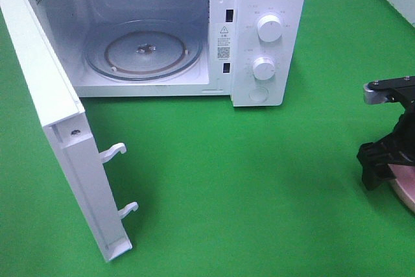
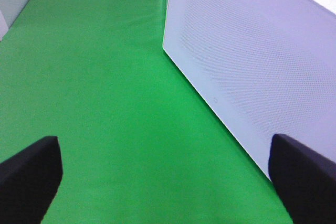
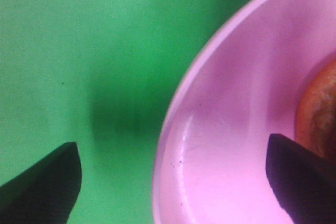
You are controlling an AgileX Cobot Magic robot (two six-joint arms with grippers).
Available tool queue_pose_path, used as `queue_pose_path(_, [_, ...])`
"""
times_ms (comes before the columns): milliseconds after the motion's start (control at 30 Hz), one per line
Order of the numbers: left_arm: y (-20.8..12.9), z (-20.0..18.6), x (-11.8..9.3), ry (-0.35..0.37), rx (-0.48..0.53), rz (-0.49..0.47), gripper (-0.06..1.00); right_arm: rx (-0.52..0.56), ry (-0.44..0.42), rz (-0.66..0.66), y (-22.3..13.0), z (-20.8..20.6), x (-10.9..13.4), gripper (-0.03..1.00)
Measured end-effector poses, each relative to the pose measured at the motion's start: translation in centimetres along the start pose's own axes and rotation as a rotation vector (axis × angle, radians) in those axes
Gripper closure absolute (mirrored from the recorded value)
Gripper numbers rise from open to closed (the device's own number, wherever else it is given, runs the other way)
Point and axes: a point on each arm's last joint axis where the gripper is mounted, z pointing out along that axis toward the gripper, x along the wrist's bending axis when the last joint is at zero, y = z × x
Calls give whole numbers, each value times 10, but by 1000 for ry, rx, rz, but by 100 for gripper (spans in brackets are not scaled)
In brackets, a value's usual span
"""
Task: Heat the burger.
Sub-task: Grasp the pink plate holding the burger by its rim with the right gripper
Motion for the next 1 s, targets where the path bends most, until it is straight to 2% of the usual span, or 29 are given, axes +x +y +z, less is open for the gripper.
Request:
queue_pose_path(300, [0,0,0,0,0,0,-5,44,9,-11,1,21,2,9])
queue_pose_path(567, [0,0,0,0,0,0,-5,7,3,-21,5,22,2,15])
queue_pose_path(600, [0,0,0,0,0,0,-5,4,1,-26,5,22,1,22])
queue_pose_path(633, [0,0,0,0,0,0,-5,4,1,-26,5,22,1,22])
queue_pose_path(700, [0,0,0,0,0,0,-5,0,-11,-23,5,22,0,38])
queue_pose_path(733, [0,0,0,0,0,0,-5,0,-11,-23,5,22,0,38])
queue_pose_path(767, [0,0,0,0,0,0,-5,6,-19,-24,5,22,0,49])
queue_pose_path(867, [0,0,0,0,0,0,-5,7,-23,-29,5,22,-1,56])
queue_pose_path(933, [0,0,0,0,0,0,-5,14,-28,-19,5,21,-1,76])
queue_pose_path(967, [0,0,0,0,0,0,-5,14,-28,-19,5,21,-1,76])
queue_pose_path(1000, [0,0,0,0,0,0,-5,16,-28,-12,5,20,-1,83])
